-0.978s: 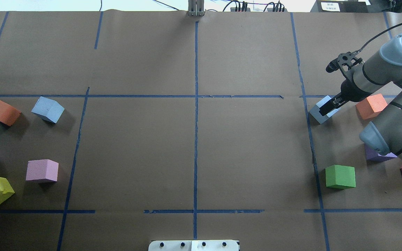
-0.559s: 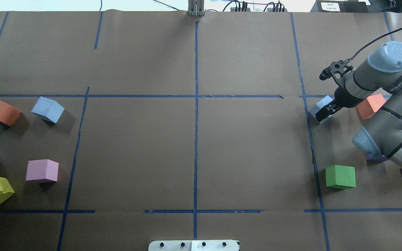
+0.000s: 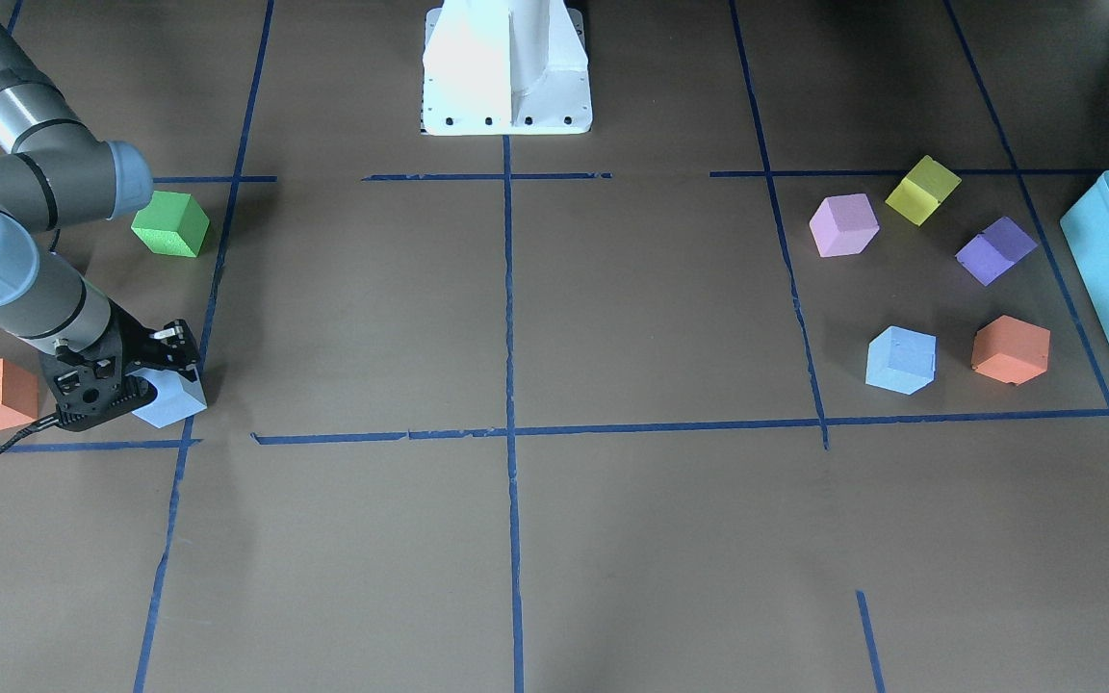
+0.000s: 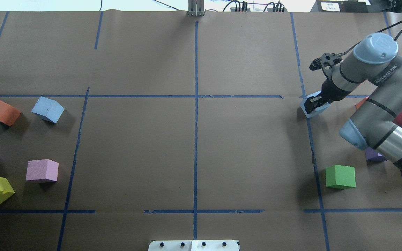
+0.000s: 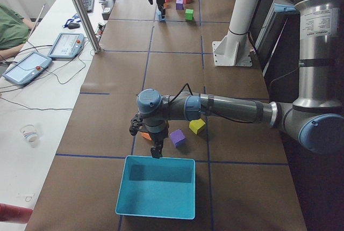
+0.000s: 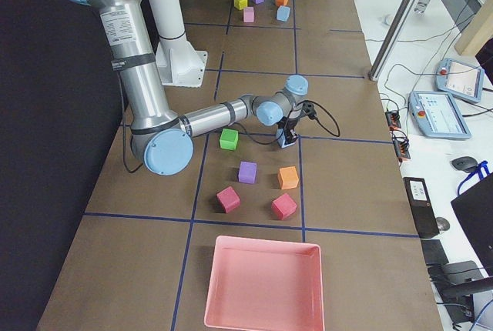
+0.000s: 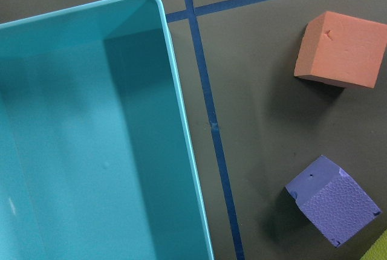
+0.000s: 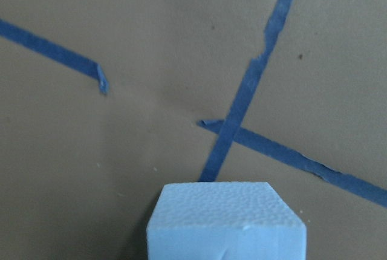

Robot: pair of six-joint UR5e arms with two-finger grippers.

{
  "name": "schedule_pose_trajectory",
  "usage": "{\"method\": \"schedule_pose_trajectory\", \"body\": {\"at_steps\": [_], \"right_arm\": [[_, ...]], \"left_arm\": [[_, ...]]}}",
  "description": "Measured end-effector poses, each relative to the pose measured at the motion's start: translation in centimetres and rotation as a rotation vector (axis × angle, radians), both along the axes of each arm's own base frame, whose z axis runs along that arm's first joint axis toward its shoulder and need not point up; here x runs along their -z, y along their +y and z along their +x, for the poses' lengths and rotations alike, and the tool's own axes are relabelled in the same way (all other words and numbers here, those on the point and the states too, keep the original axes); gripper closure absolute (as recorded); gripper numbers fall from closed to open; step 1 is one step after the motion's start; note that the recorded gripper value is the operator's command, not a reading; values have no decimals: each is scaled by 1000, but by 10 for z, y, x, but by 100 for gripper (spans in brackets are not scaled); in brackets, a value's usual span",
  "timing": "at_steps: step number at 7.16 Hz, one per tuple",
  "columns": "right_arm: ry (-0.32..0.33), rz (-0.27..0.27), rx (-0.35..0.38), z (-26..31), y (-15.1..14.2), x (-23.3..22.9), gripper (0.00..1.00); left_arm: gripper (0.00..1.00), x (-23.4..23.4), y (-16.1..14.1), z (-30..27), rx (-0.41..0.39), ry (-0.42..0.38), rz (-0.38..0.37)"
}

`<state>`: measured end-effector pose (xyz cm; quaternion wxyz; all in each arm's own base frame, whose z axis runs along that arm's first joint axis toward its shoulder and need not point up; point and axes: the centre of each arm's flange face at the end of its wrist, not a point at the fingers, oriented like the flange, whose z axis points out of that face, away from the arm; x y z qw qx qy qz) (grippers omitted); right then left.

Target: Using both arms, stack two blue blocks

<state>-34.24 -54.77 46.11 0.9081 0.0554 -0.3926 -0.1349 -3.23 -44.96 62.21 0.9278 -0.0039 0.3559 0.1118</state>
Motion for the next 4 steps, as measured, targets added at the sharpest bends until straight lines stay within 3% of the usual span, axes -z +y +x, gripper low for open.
{"method": "schedule_pose_trajectory", "body": {"at_steps": [2,4], "right_arm": [[-54,-171,-155,-55,-3,80,78],[-60,-293,-251,-135,9,179,77]], "left_arm": [[0,0,0,0,0,0,0],[0,1,0,0,0,1,2]]}}
